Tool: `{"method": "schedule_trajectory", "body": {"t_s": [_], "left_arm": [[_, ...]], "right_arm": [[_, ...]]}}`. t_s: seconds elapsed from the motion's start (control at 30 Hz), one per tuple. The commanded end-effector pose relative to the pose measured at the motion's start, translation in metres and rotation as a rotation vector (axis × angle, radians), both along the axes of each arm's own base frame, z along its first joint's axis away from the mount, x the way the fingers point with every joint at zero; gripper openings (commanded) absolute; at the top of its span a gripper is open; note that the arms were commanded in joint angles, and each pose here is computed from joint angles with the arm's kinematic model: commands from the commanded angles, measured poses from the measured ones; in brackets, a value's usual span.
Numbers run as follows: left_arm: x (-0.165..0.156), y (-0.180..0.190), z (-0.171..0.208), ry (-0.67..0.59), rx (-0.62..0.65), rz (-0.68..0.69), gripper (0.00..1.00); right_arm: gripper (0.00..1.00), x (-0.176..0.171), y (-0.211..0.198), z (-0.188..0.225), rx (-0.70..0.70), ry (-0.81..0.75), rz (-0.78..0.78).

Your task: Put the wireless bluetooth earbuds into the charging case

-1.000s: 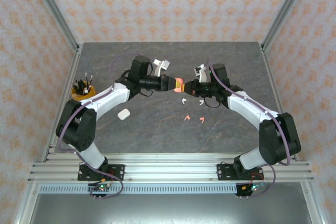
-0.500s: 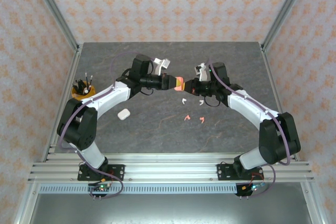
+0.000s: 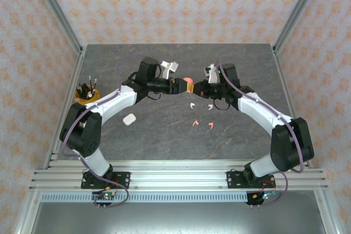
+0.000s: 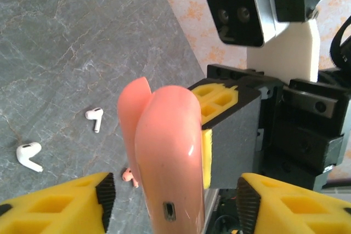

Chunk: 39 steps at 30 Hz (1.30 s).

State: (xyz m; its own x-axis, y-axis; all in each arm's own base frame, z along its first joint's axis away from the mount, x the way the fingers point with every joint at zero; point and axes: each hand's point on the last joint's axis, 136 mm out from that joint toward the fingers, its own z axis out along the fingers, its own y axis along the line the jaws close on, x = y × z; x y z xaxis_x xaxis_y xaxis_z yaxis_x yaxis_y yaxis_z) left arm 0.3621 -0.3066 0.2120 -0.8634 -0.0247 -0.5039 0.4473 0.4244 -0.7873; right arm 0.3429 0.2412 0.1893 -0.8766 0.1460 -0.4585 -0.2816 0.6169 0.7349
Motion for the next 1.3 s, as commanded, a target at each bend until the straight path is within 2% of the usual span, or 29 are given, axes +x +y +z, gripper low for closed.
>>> {"method": "schedule_trajectory", "body": {"t_s": [0.0,0.33,0.53,0.67,1.0,1.27], "left_arm": [[0.009,0.001,0.009,-0.026,0.003,0.025,0.68],[0.024,0.028,0.025,-0.059,0.067,0.058,0.88],[0.021,0.041,0.007,-0.028,0.272,-0.017,0.92],[0.021,0.048,-0.007,-0.013,0.364,-0.065,0.95],[0.028,0.048,-0.037,0.051,0.422,-0.170,0.95],[0.032,0.038,-0.033,0.089,0.357,-0.252,0.95]], "right_arm": [[0.00,0.008,-0.004,0.008,-0.042,-0.045,-0.016],[0.00,0.013,-0.012,-0.008,-0.157,-0.036,-0.007],[0.00,0.020,-0.022,-0.018,-0.302,-0.063,0.031],[0.00,0.025,-0.024,-0.021,-0.378,-0.108,0.086],[0.00,0.037,-0.029,-0.029,-0.562,-0.207,0.189],[0.00,0.034,-0.026,-0.034,-0.614,-0.222,0.279]]}}
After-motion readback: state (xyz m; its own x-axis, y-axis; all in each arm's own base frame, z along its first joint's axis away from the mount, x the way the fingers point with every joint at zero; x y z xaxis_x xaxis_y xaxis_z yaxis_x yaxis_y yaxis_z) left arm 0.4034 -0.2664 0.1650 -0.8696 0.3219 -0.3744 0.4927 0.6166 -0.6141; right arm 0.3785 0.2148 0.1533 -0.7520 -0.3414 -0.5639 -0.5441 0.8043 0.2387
